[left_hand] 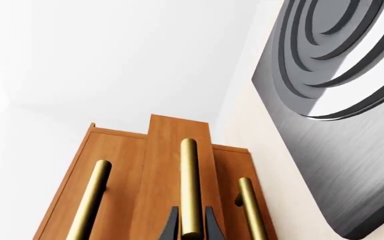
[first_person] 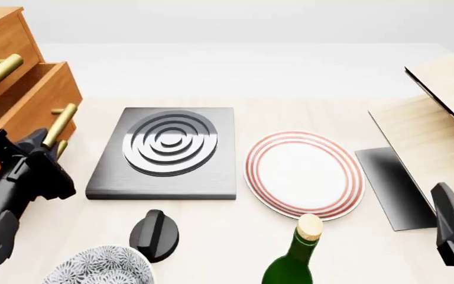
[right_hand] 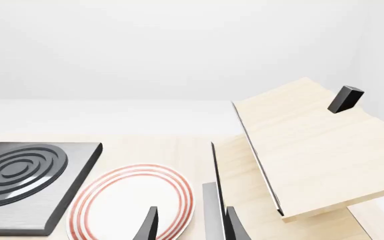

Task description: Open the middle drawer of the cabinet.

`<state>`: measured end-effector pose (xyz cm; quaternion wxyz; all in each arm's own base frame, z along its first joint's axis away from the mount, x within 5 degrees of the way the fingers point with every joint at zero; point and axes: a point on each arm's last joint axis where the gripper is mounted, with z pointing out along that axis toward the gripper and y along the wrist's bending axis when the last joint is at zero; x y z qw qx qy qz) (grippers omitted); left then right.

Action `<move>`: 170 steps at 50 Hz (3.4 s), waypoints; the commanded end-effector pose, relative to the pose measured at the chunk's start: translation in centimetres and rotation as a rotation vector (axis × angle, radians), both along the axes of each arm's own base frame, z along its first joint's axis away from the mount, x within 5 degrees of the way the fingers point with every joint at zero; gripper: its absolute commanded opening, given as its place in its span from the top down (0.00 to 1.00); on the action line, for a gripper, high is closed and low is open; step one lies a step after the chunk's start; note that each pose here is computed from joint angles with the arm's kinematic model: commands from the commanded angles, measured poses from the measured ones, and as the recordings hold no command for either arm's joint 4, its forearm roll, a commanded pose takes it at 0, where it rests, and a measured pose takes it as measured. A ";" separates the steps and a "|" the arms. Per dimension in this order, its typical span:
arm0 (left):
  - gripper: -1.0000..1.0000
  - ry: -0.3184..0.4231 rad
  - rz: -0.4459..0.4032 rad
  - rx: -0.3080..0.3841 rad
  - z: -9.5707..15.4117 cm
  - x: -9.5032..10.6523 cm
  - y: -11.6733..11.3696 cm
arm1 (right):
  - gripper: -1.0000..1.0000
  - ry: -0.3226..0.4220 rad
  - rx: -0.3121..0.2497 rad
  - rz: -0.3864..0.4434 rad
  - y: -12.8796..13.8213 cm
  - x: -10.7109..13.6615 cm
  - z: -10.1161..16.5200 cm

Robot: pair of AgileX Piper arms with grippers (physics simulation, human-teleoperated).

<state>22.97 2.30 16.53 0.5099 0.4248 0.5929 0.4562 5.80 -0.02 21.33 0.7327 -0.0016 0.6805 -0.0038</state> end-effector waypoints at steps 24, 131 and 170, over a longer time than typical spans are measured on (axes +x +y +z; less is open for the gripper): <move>1.00 0.058 -0.114 0.005 -0.6 0.0 -2.4 | 0.00 -0.003 0.002 0.001 0.0 0.0 0.0; 1.00 0.088 -0.225 0.007 -0.3 0.2 -5.0 | 0.00 -0.003 0.002 0.001 0.0 0.0 0.0; 0.00 0.085 -0.199 0.022 0.0 0.1 -4.3 | 0.00 -0.003 0.002 0.001 0.0 0.0 0.0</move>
